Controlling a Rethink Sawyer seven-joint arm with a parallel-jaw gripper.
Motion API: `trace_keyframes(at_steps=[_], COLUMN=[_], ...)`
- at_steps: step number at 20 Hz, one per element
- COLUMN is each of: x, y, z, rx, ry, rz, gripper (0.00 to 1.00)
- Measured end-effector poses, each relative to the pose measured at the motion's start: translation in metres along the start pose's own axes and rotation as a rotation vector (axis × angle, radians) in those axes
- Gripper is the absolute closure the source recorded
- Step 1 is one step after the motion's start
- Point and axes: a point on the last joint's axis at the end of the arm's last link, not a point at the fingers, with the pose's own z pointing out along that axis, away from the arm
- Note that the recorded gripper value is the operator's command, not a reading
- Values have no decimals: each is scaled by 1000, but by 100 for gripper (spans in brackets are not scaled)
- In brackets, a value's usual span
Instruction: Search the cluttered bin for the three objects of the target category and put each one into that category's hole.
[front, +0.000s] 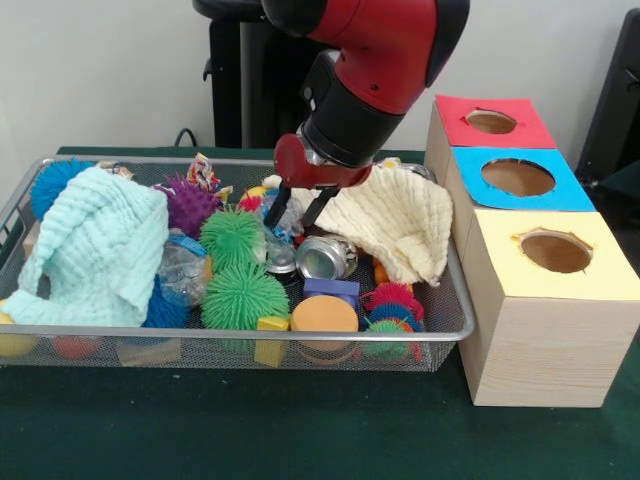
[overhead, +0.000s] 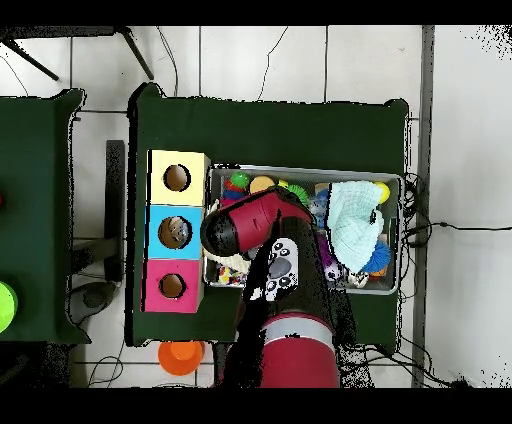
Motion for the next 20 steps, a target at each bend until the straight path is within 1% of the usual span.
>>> trace_keyframes(at_steps=[4,10,11,17,20], x=[0,-5,-7,-16,-20], y=[-1,3,4,5,1], z=[3,22,29,49,49], rx=[7,-2,-3,-9,-3], ry=[5,20,23,30,27], rz=[-1,-6,-6,-6,-3], gripper=[0,0,0,0,0])
